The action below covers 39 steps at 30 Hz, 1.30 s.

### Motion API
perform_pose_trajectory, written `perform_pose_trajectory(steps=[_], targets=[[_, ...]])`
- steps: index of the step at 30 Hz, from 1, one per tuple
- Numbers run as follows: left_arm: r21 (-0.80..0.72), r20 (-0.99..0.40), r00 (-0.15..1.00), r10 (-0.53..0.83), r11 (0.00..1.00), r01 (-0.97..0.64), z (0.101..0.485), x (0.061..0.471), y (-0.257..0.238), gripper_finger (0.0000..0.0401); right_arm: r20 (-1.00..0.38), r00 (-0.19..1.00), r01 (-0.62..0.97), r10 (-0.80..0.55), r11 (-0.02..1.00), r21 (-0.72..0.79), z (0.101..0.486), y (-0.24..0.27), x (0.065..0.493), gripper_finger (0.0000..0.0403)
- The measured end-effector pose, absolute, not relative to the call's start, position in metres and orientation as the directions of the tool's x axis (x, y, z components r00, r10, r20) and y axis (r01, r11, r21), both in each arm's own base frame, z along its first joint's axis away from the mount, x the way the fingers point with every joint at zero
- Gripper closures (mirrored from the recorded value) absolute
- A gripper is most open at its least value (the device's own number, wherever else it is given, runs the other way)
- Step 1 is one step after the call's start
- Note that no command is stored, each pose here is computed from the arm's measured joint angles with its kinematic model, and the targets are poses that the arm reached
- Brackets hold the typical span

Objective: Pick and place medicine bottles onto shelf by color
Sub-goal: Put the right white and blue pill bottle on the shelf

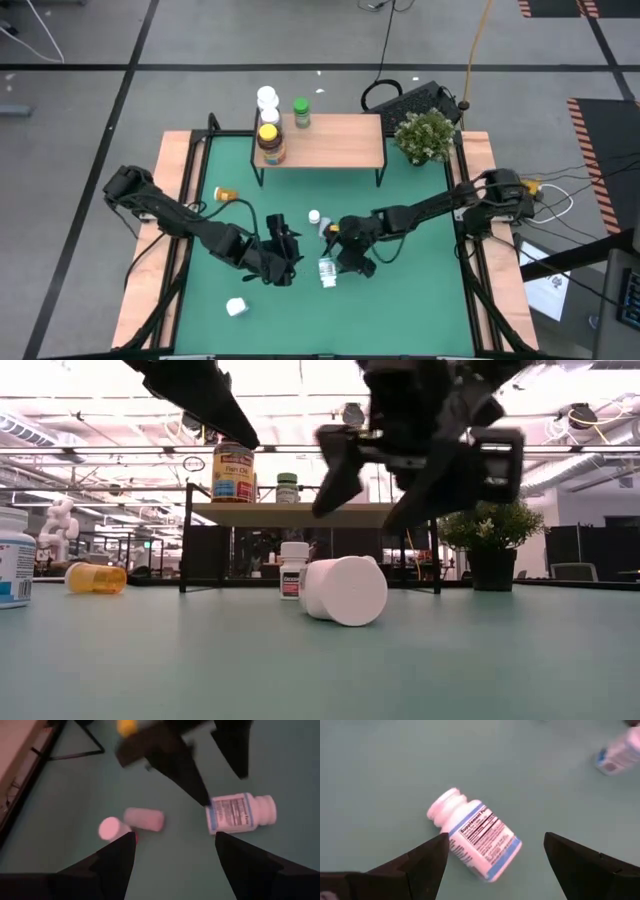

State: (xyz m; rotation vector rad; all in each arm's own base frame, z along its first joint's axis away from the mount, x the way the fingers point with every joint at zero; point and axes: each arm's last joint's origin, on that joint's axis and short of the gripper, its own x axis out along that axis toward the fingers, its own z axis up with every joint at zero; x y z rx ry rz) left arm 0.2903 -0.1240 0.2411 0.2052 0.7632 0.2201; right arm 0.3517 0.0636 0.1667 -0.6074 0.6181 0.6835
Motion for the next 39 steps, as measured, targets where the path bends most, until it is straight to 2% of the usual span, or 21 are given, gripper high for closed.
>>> perform_pose_trajectory(steps=[6,10,12,16,21,25,28,32,34,36,39], targets=[[0.270,-0.689,0.663,0.293,0.952,-0.141,0.238,0.286,-0.122,0.0128,-0.854,0.460,-0.840,0.243,0.430,-0.330,0.138,0.083,0.381,0.0085],[0.257,-0.701,0.646,0.302,0.952,-0.166,0.236,0.284,-0.121,0.0128,-0.885,0.446,-0.866,0.137,0.318,-0.387,0.126,0.096,0.389,0.0085],[0.252,-0.702,0.645,0.302,0.952,-0.172,0.236,0.284,-0.121,0.0128,-0.887,0.447,-0.867,0.115,0.299,-0.398,0.124,0.100,0.388,0.0086],[0.247,-0.704,0.643,0.300,0.953,-0.174,0.236,0.283,-0.122,0.0128,-0.885,0.450,-0.843,0.122,0.385,-0.375,0.128,0.101,0.387,0.0102],[0.243,-0.704,0.644,0.300,0.953,-0.178,0.236,0.283,-0.122,0.0128,-0.882,0.432,-0.808,0.188,0.514,-0.286,0.135,0.095,0.385,0.0166],[0.241,-0.703,0.646,0.299,0.954,-0.179,0.236,0.283,-0.122,0.0128,-0.888,0.416,-0.795,0.195,0.552,-0.252,0.134,0.090,0.384,0.0222],[0.241,-0.703,0.646,0.299,0.954,-0.179,0.236,0.283,-0.122,0.0128,-0.895,0.401,-0.788,0.196,0.572,-0.228,0.134,0.082,0.385,0.0248],[0.242,-0.703,0.645,0.299,0.954,-0.179,0.236,0.283,-0.122,0.0128,-0.903,0.416,-0.765,0.109,0.578,-0.283,0.150,0.075,0.378,0.0246],[0.241,-0.702,0.646,0.300,0.954,-0.181,0.236,0.284,-0.122,0.0128,-0.872,0.486,-0.727,0.067,0.585,-0.360,0.166,0.073,0.379,0.0230],[0.241,-0.702,0.644,0.304,0.952,-0.187,0.236,0.284,-0.120,0.0128,-0.846,0.527,-0.713,0.085,0.587,-0.385,0.180,0.073,0.378,0.0207],[0.240,-0.705,0.638,0.310,0.951,-0.197,0.235,0.285,-0.118,0.0128,-0.833,0.509,-0.764,0.217,0.559,-0.322,0.187,0.077,0.375,0.0167]])
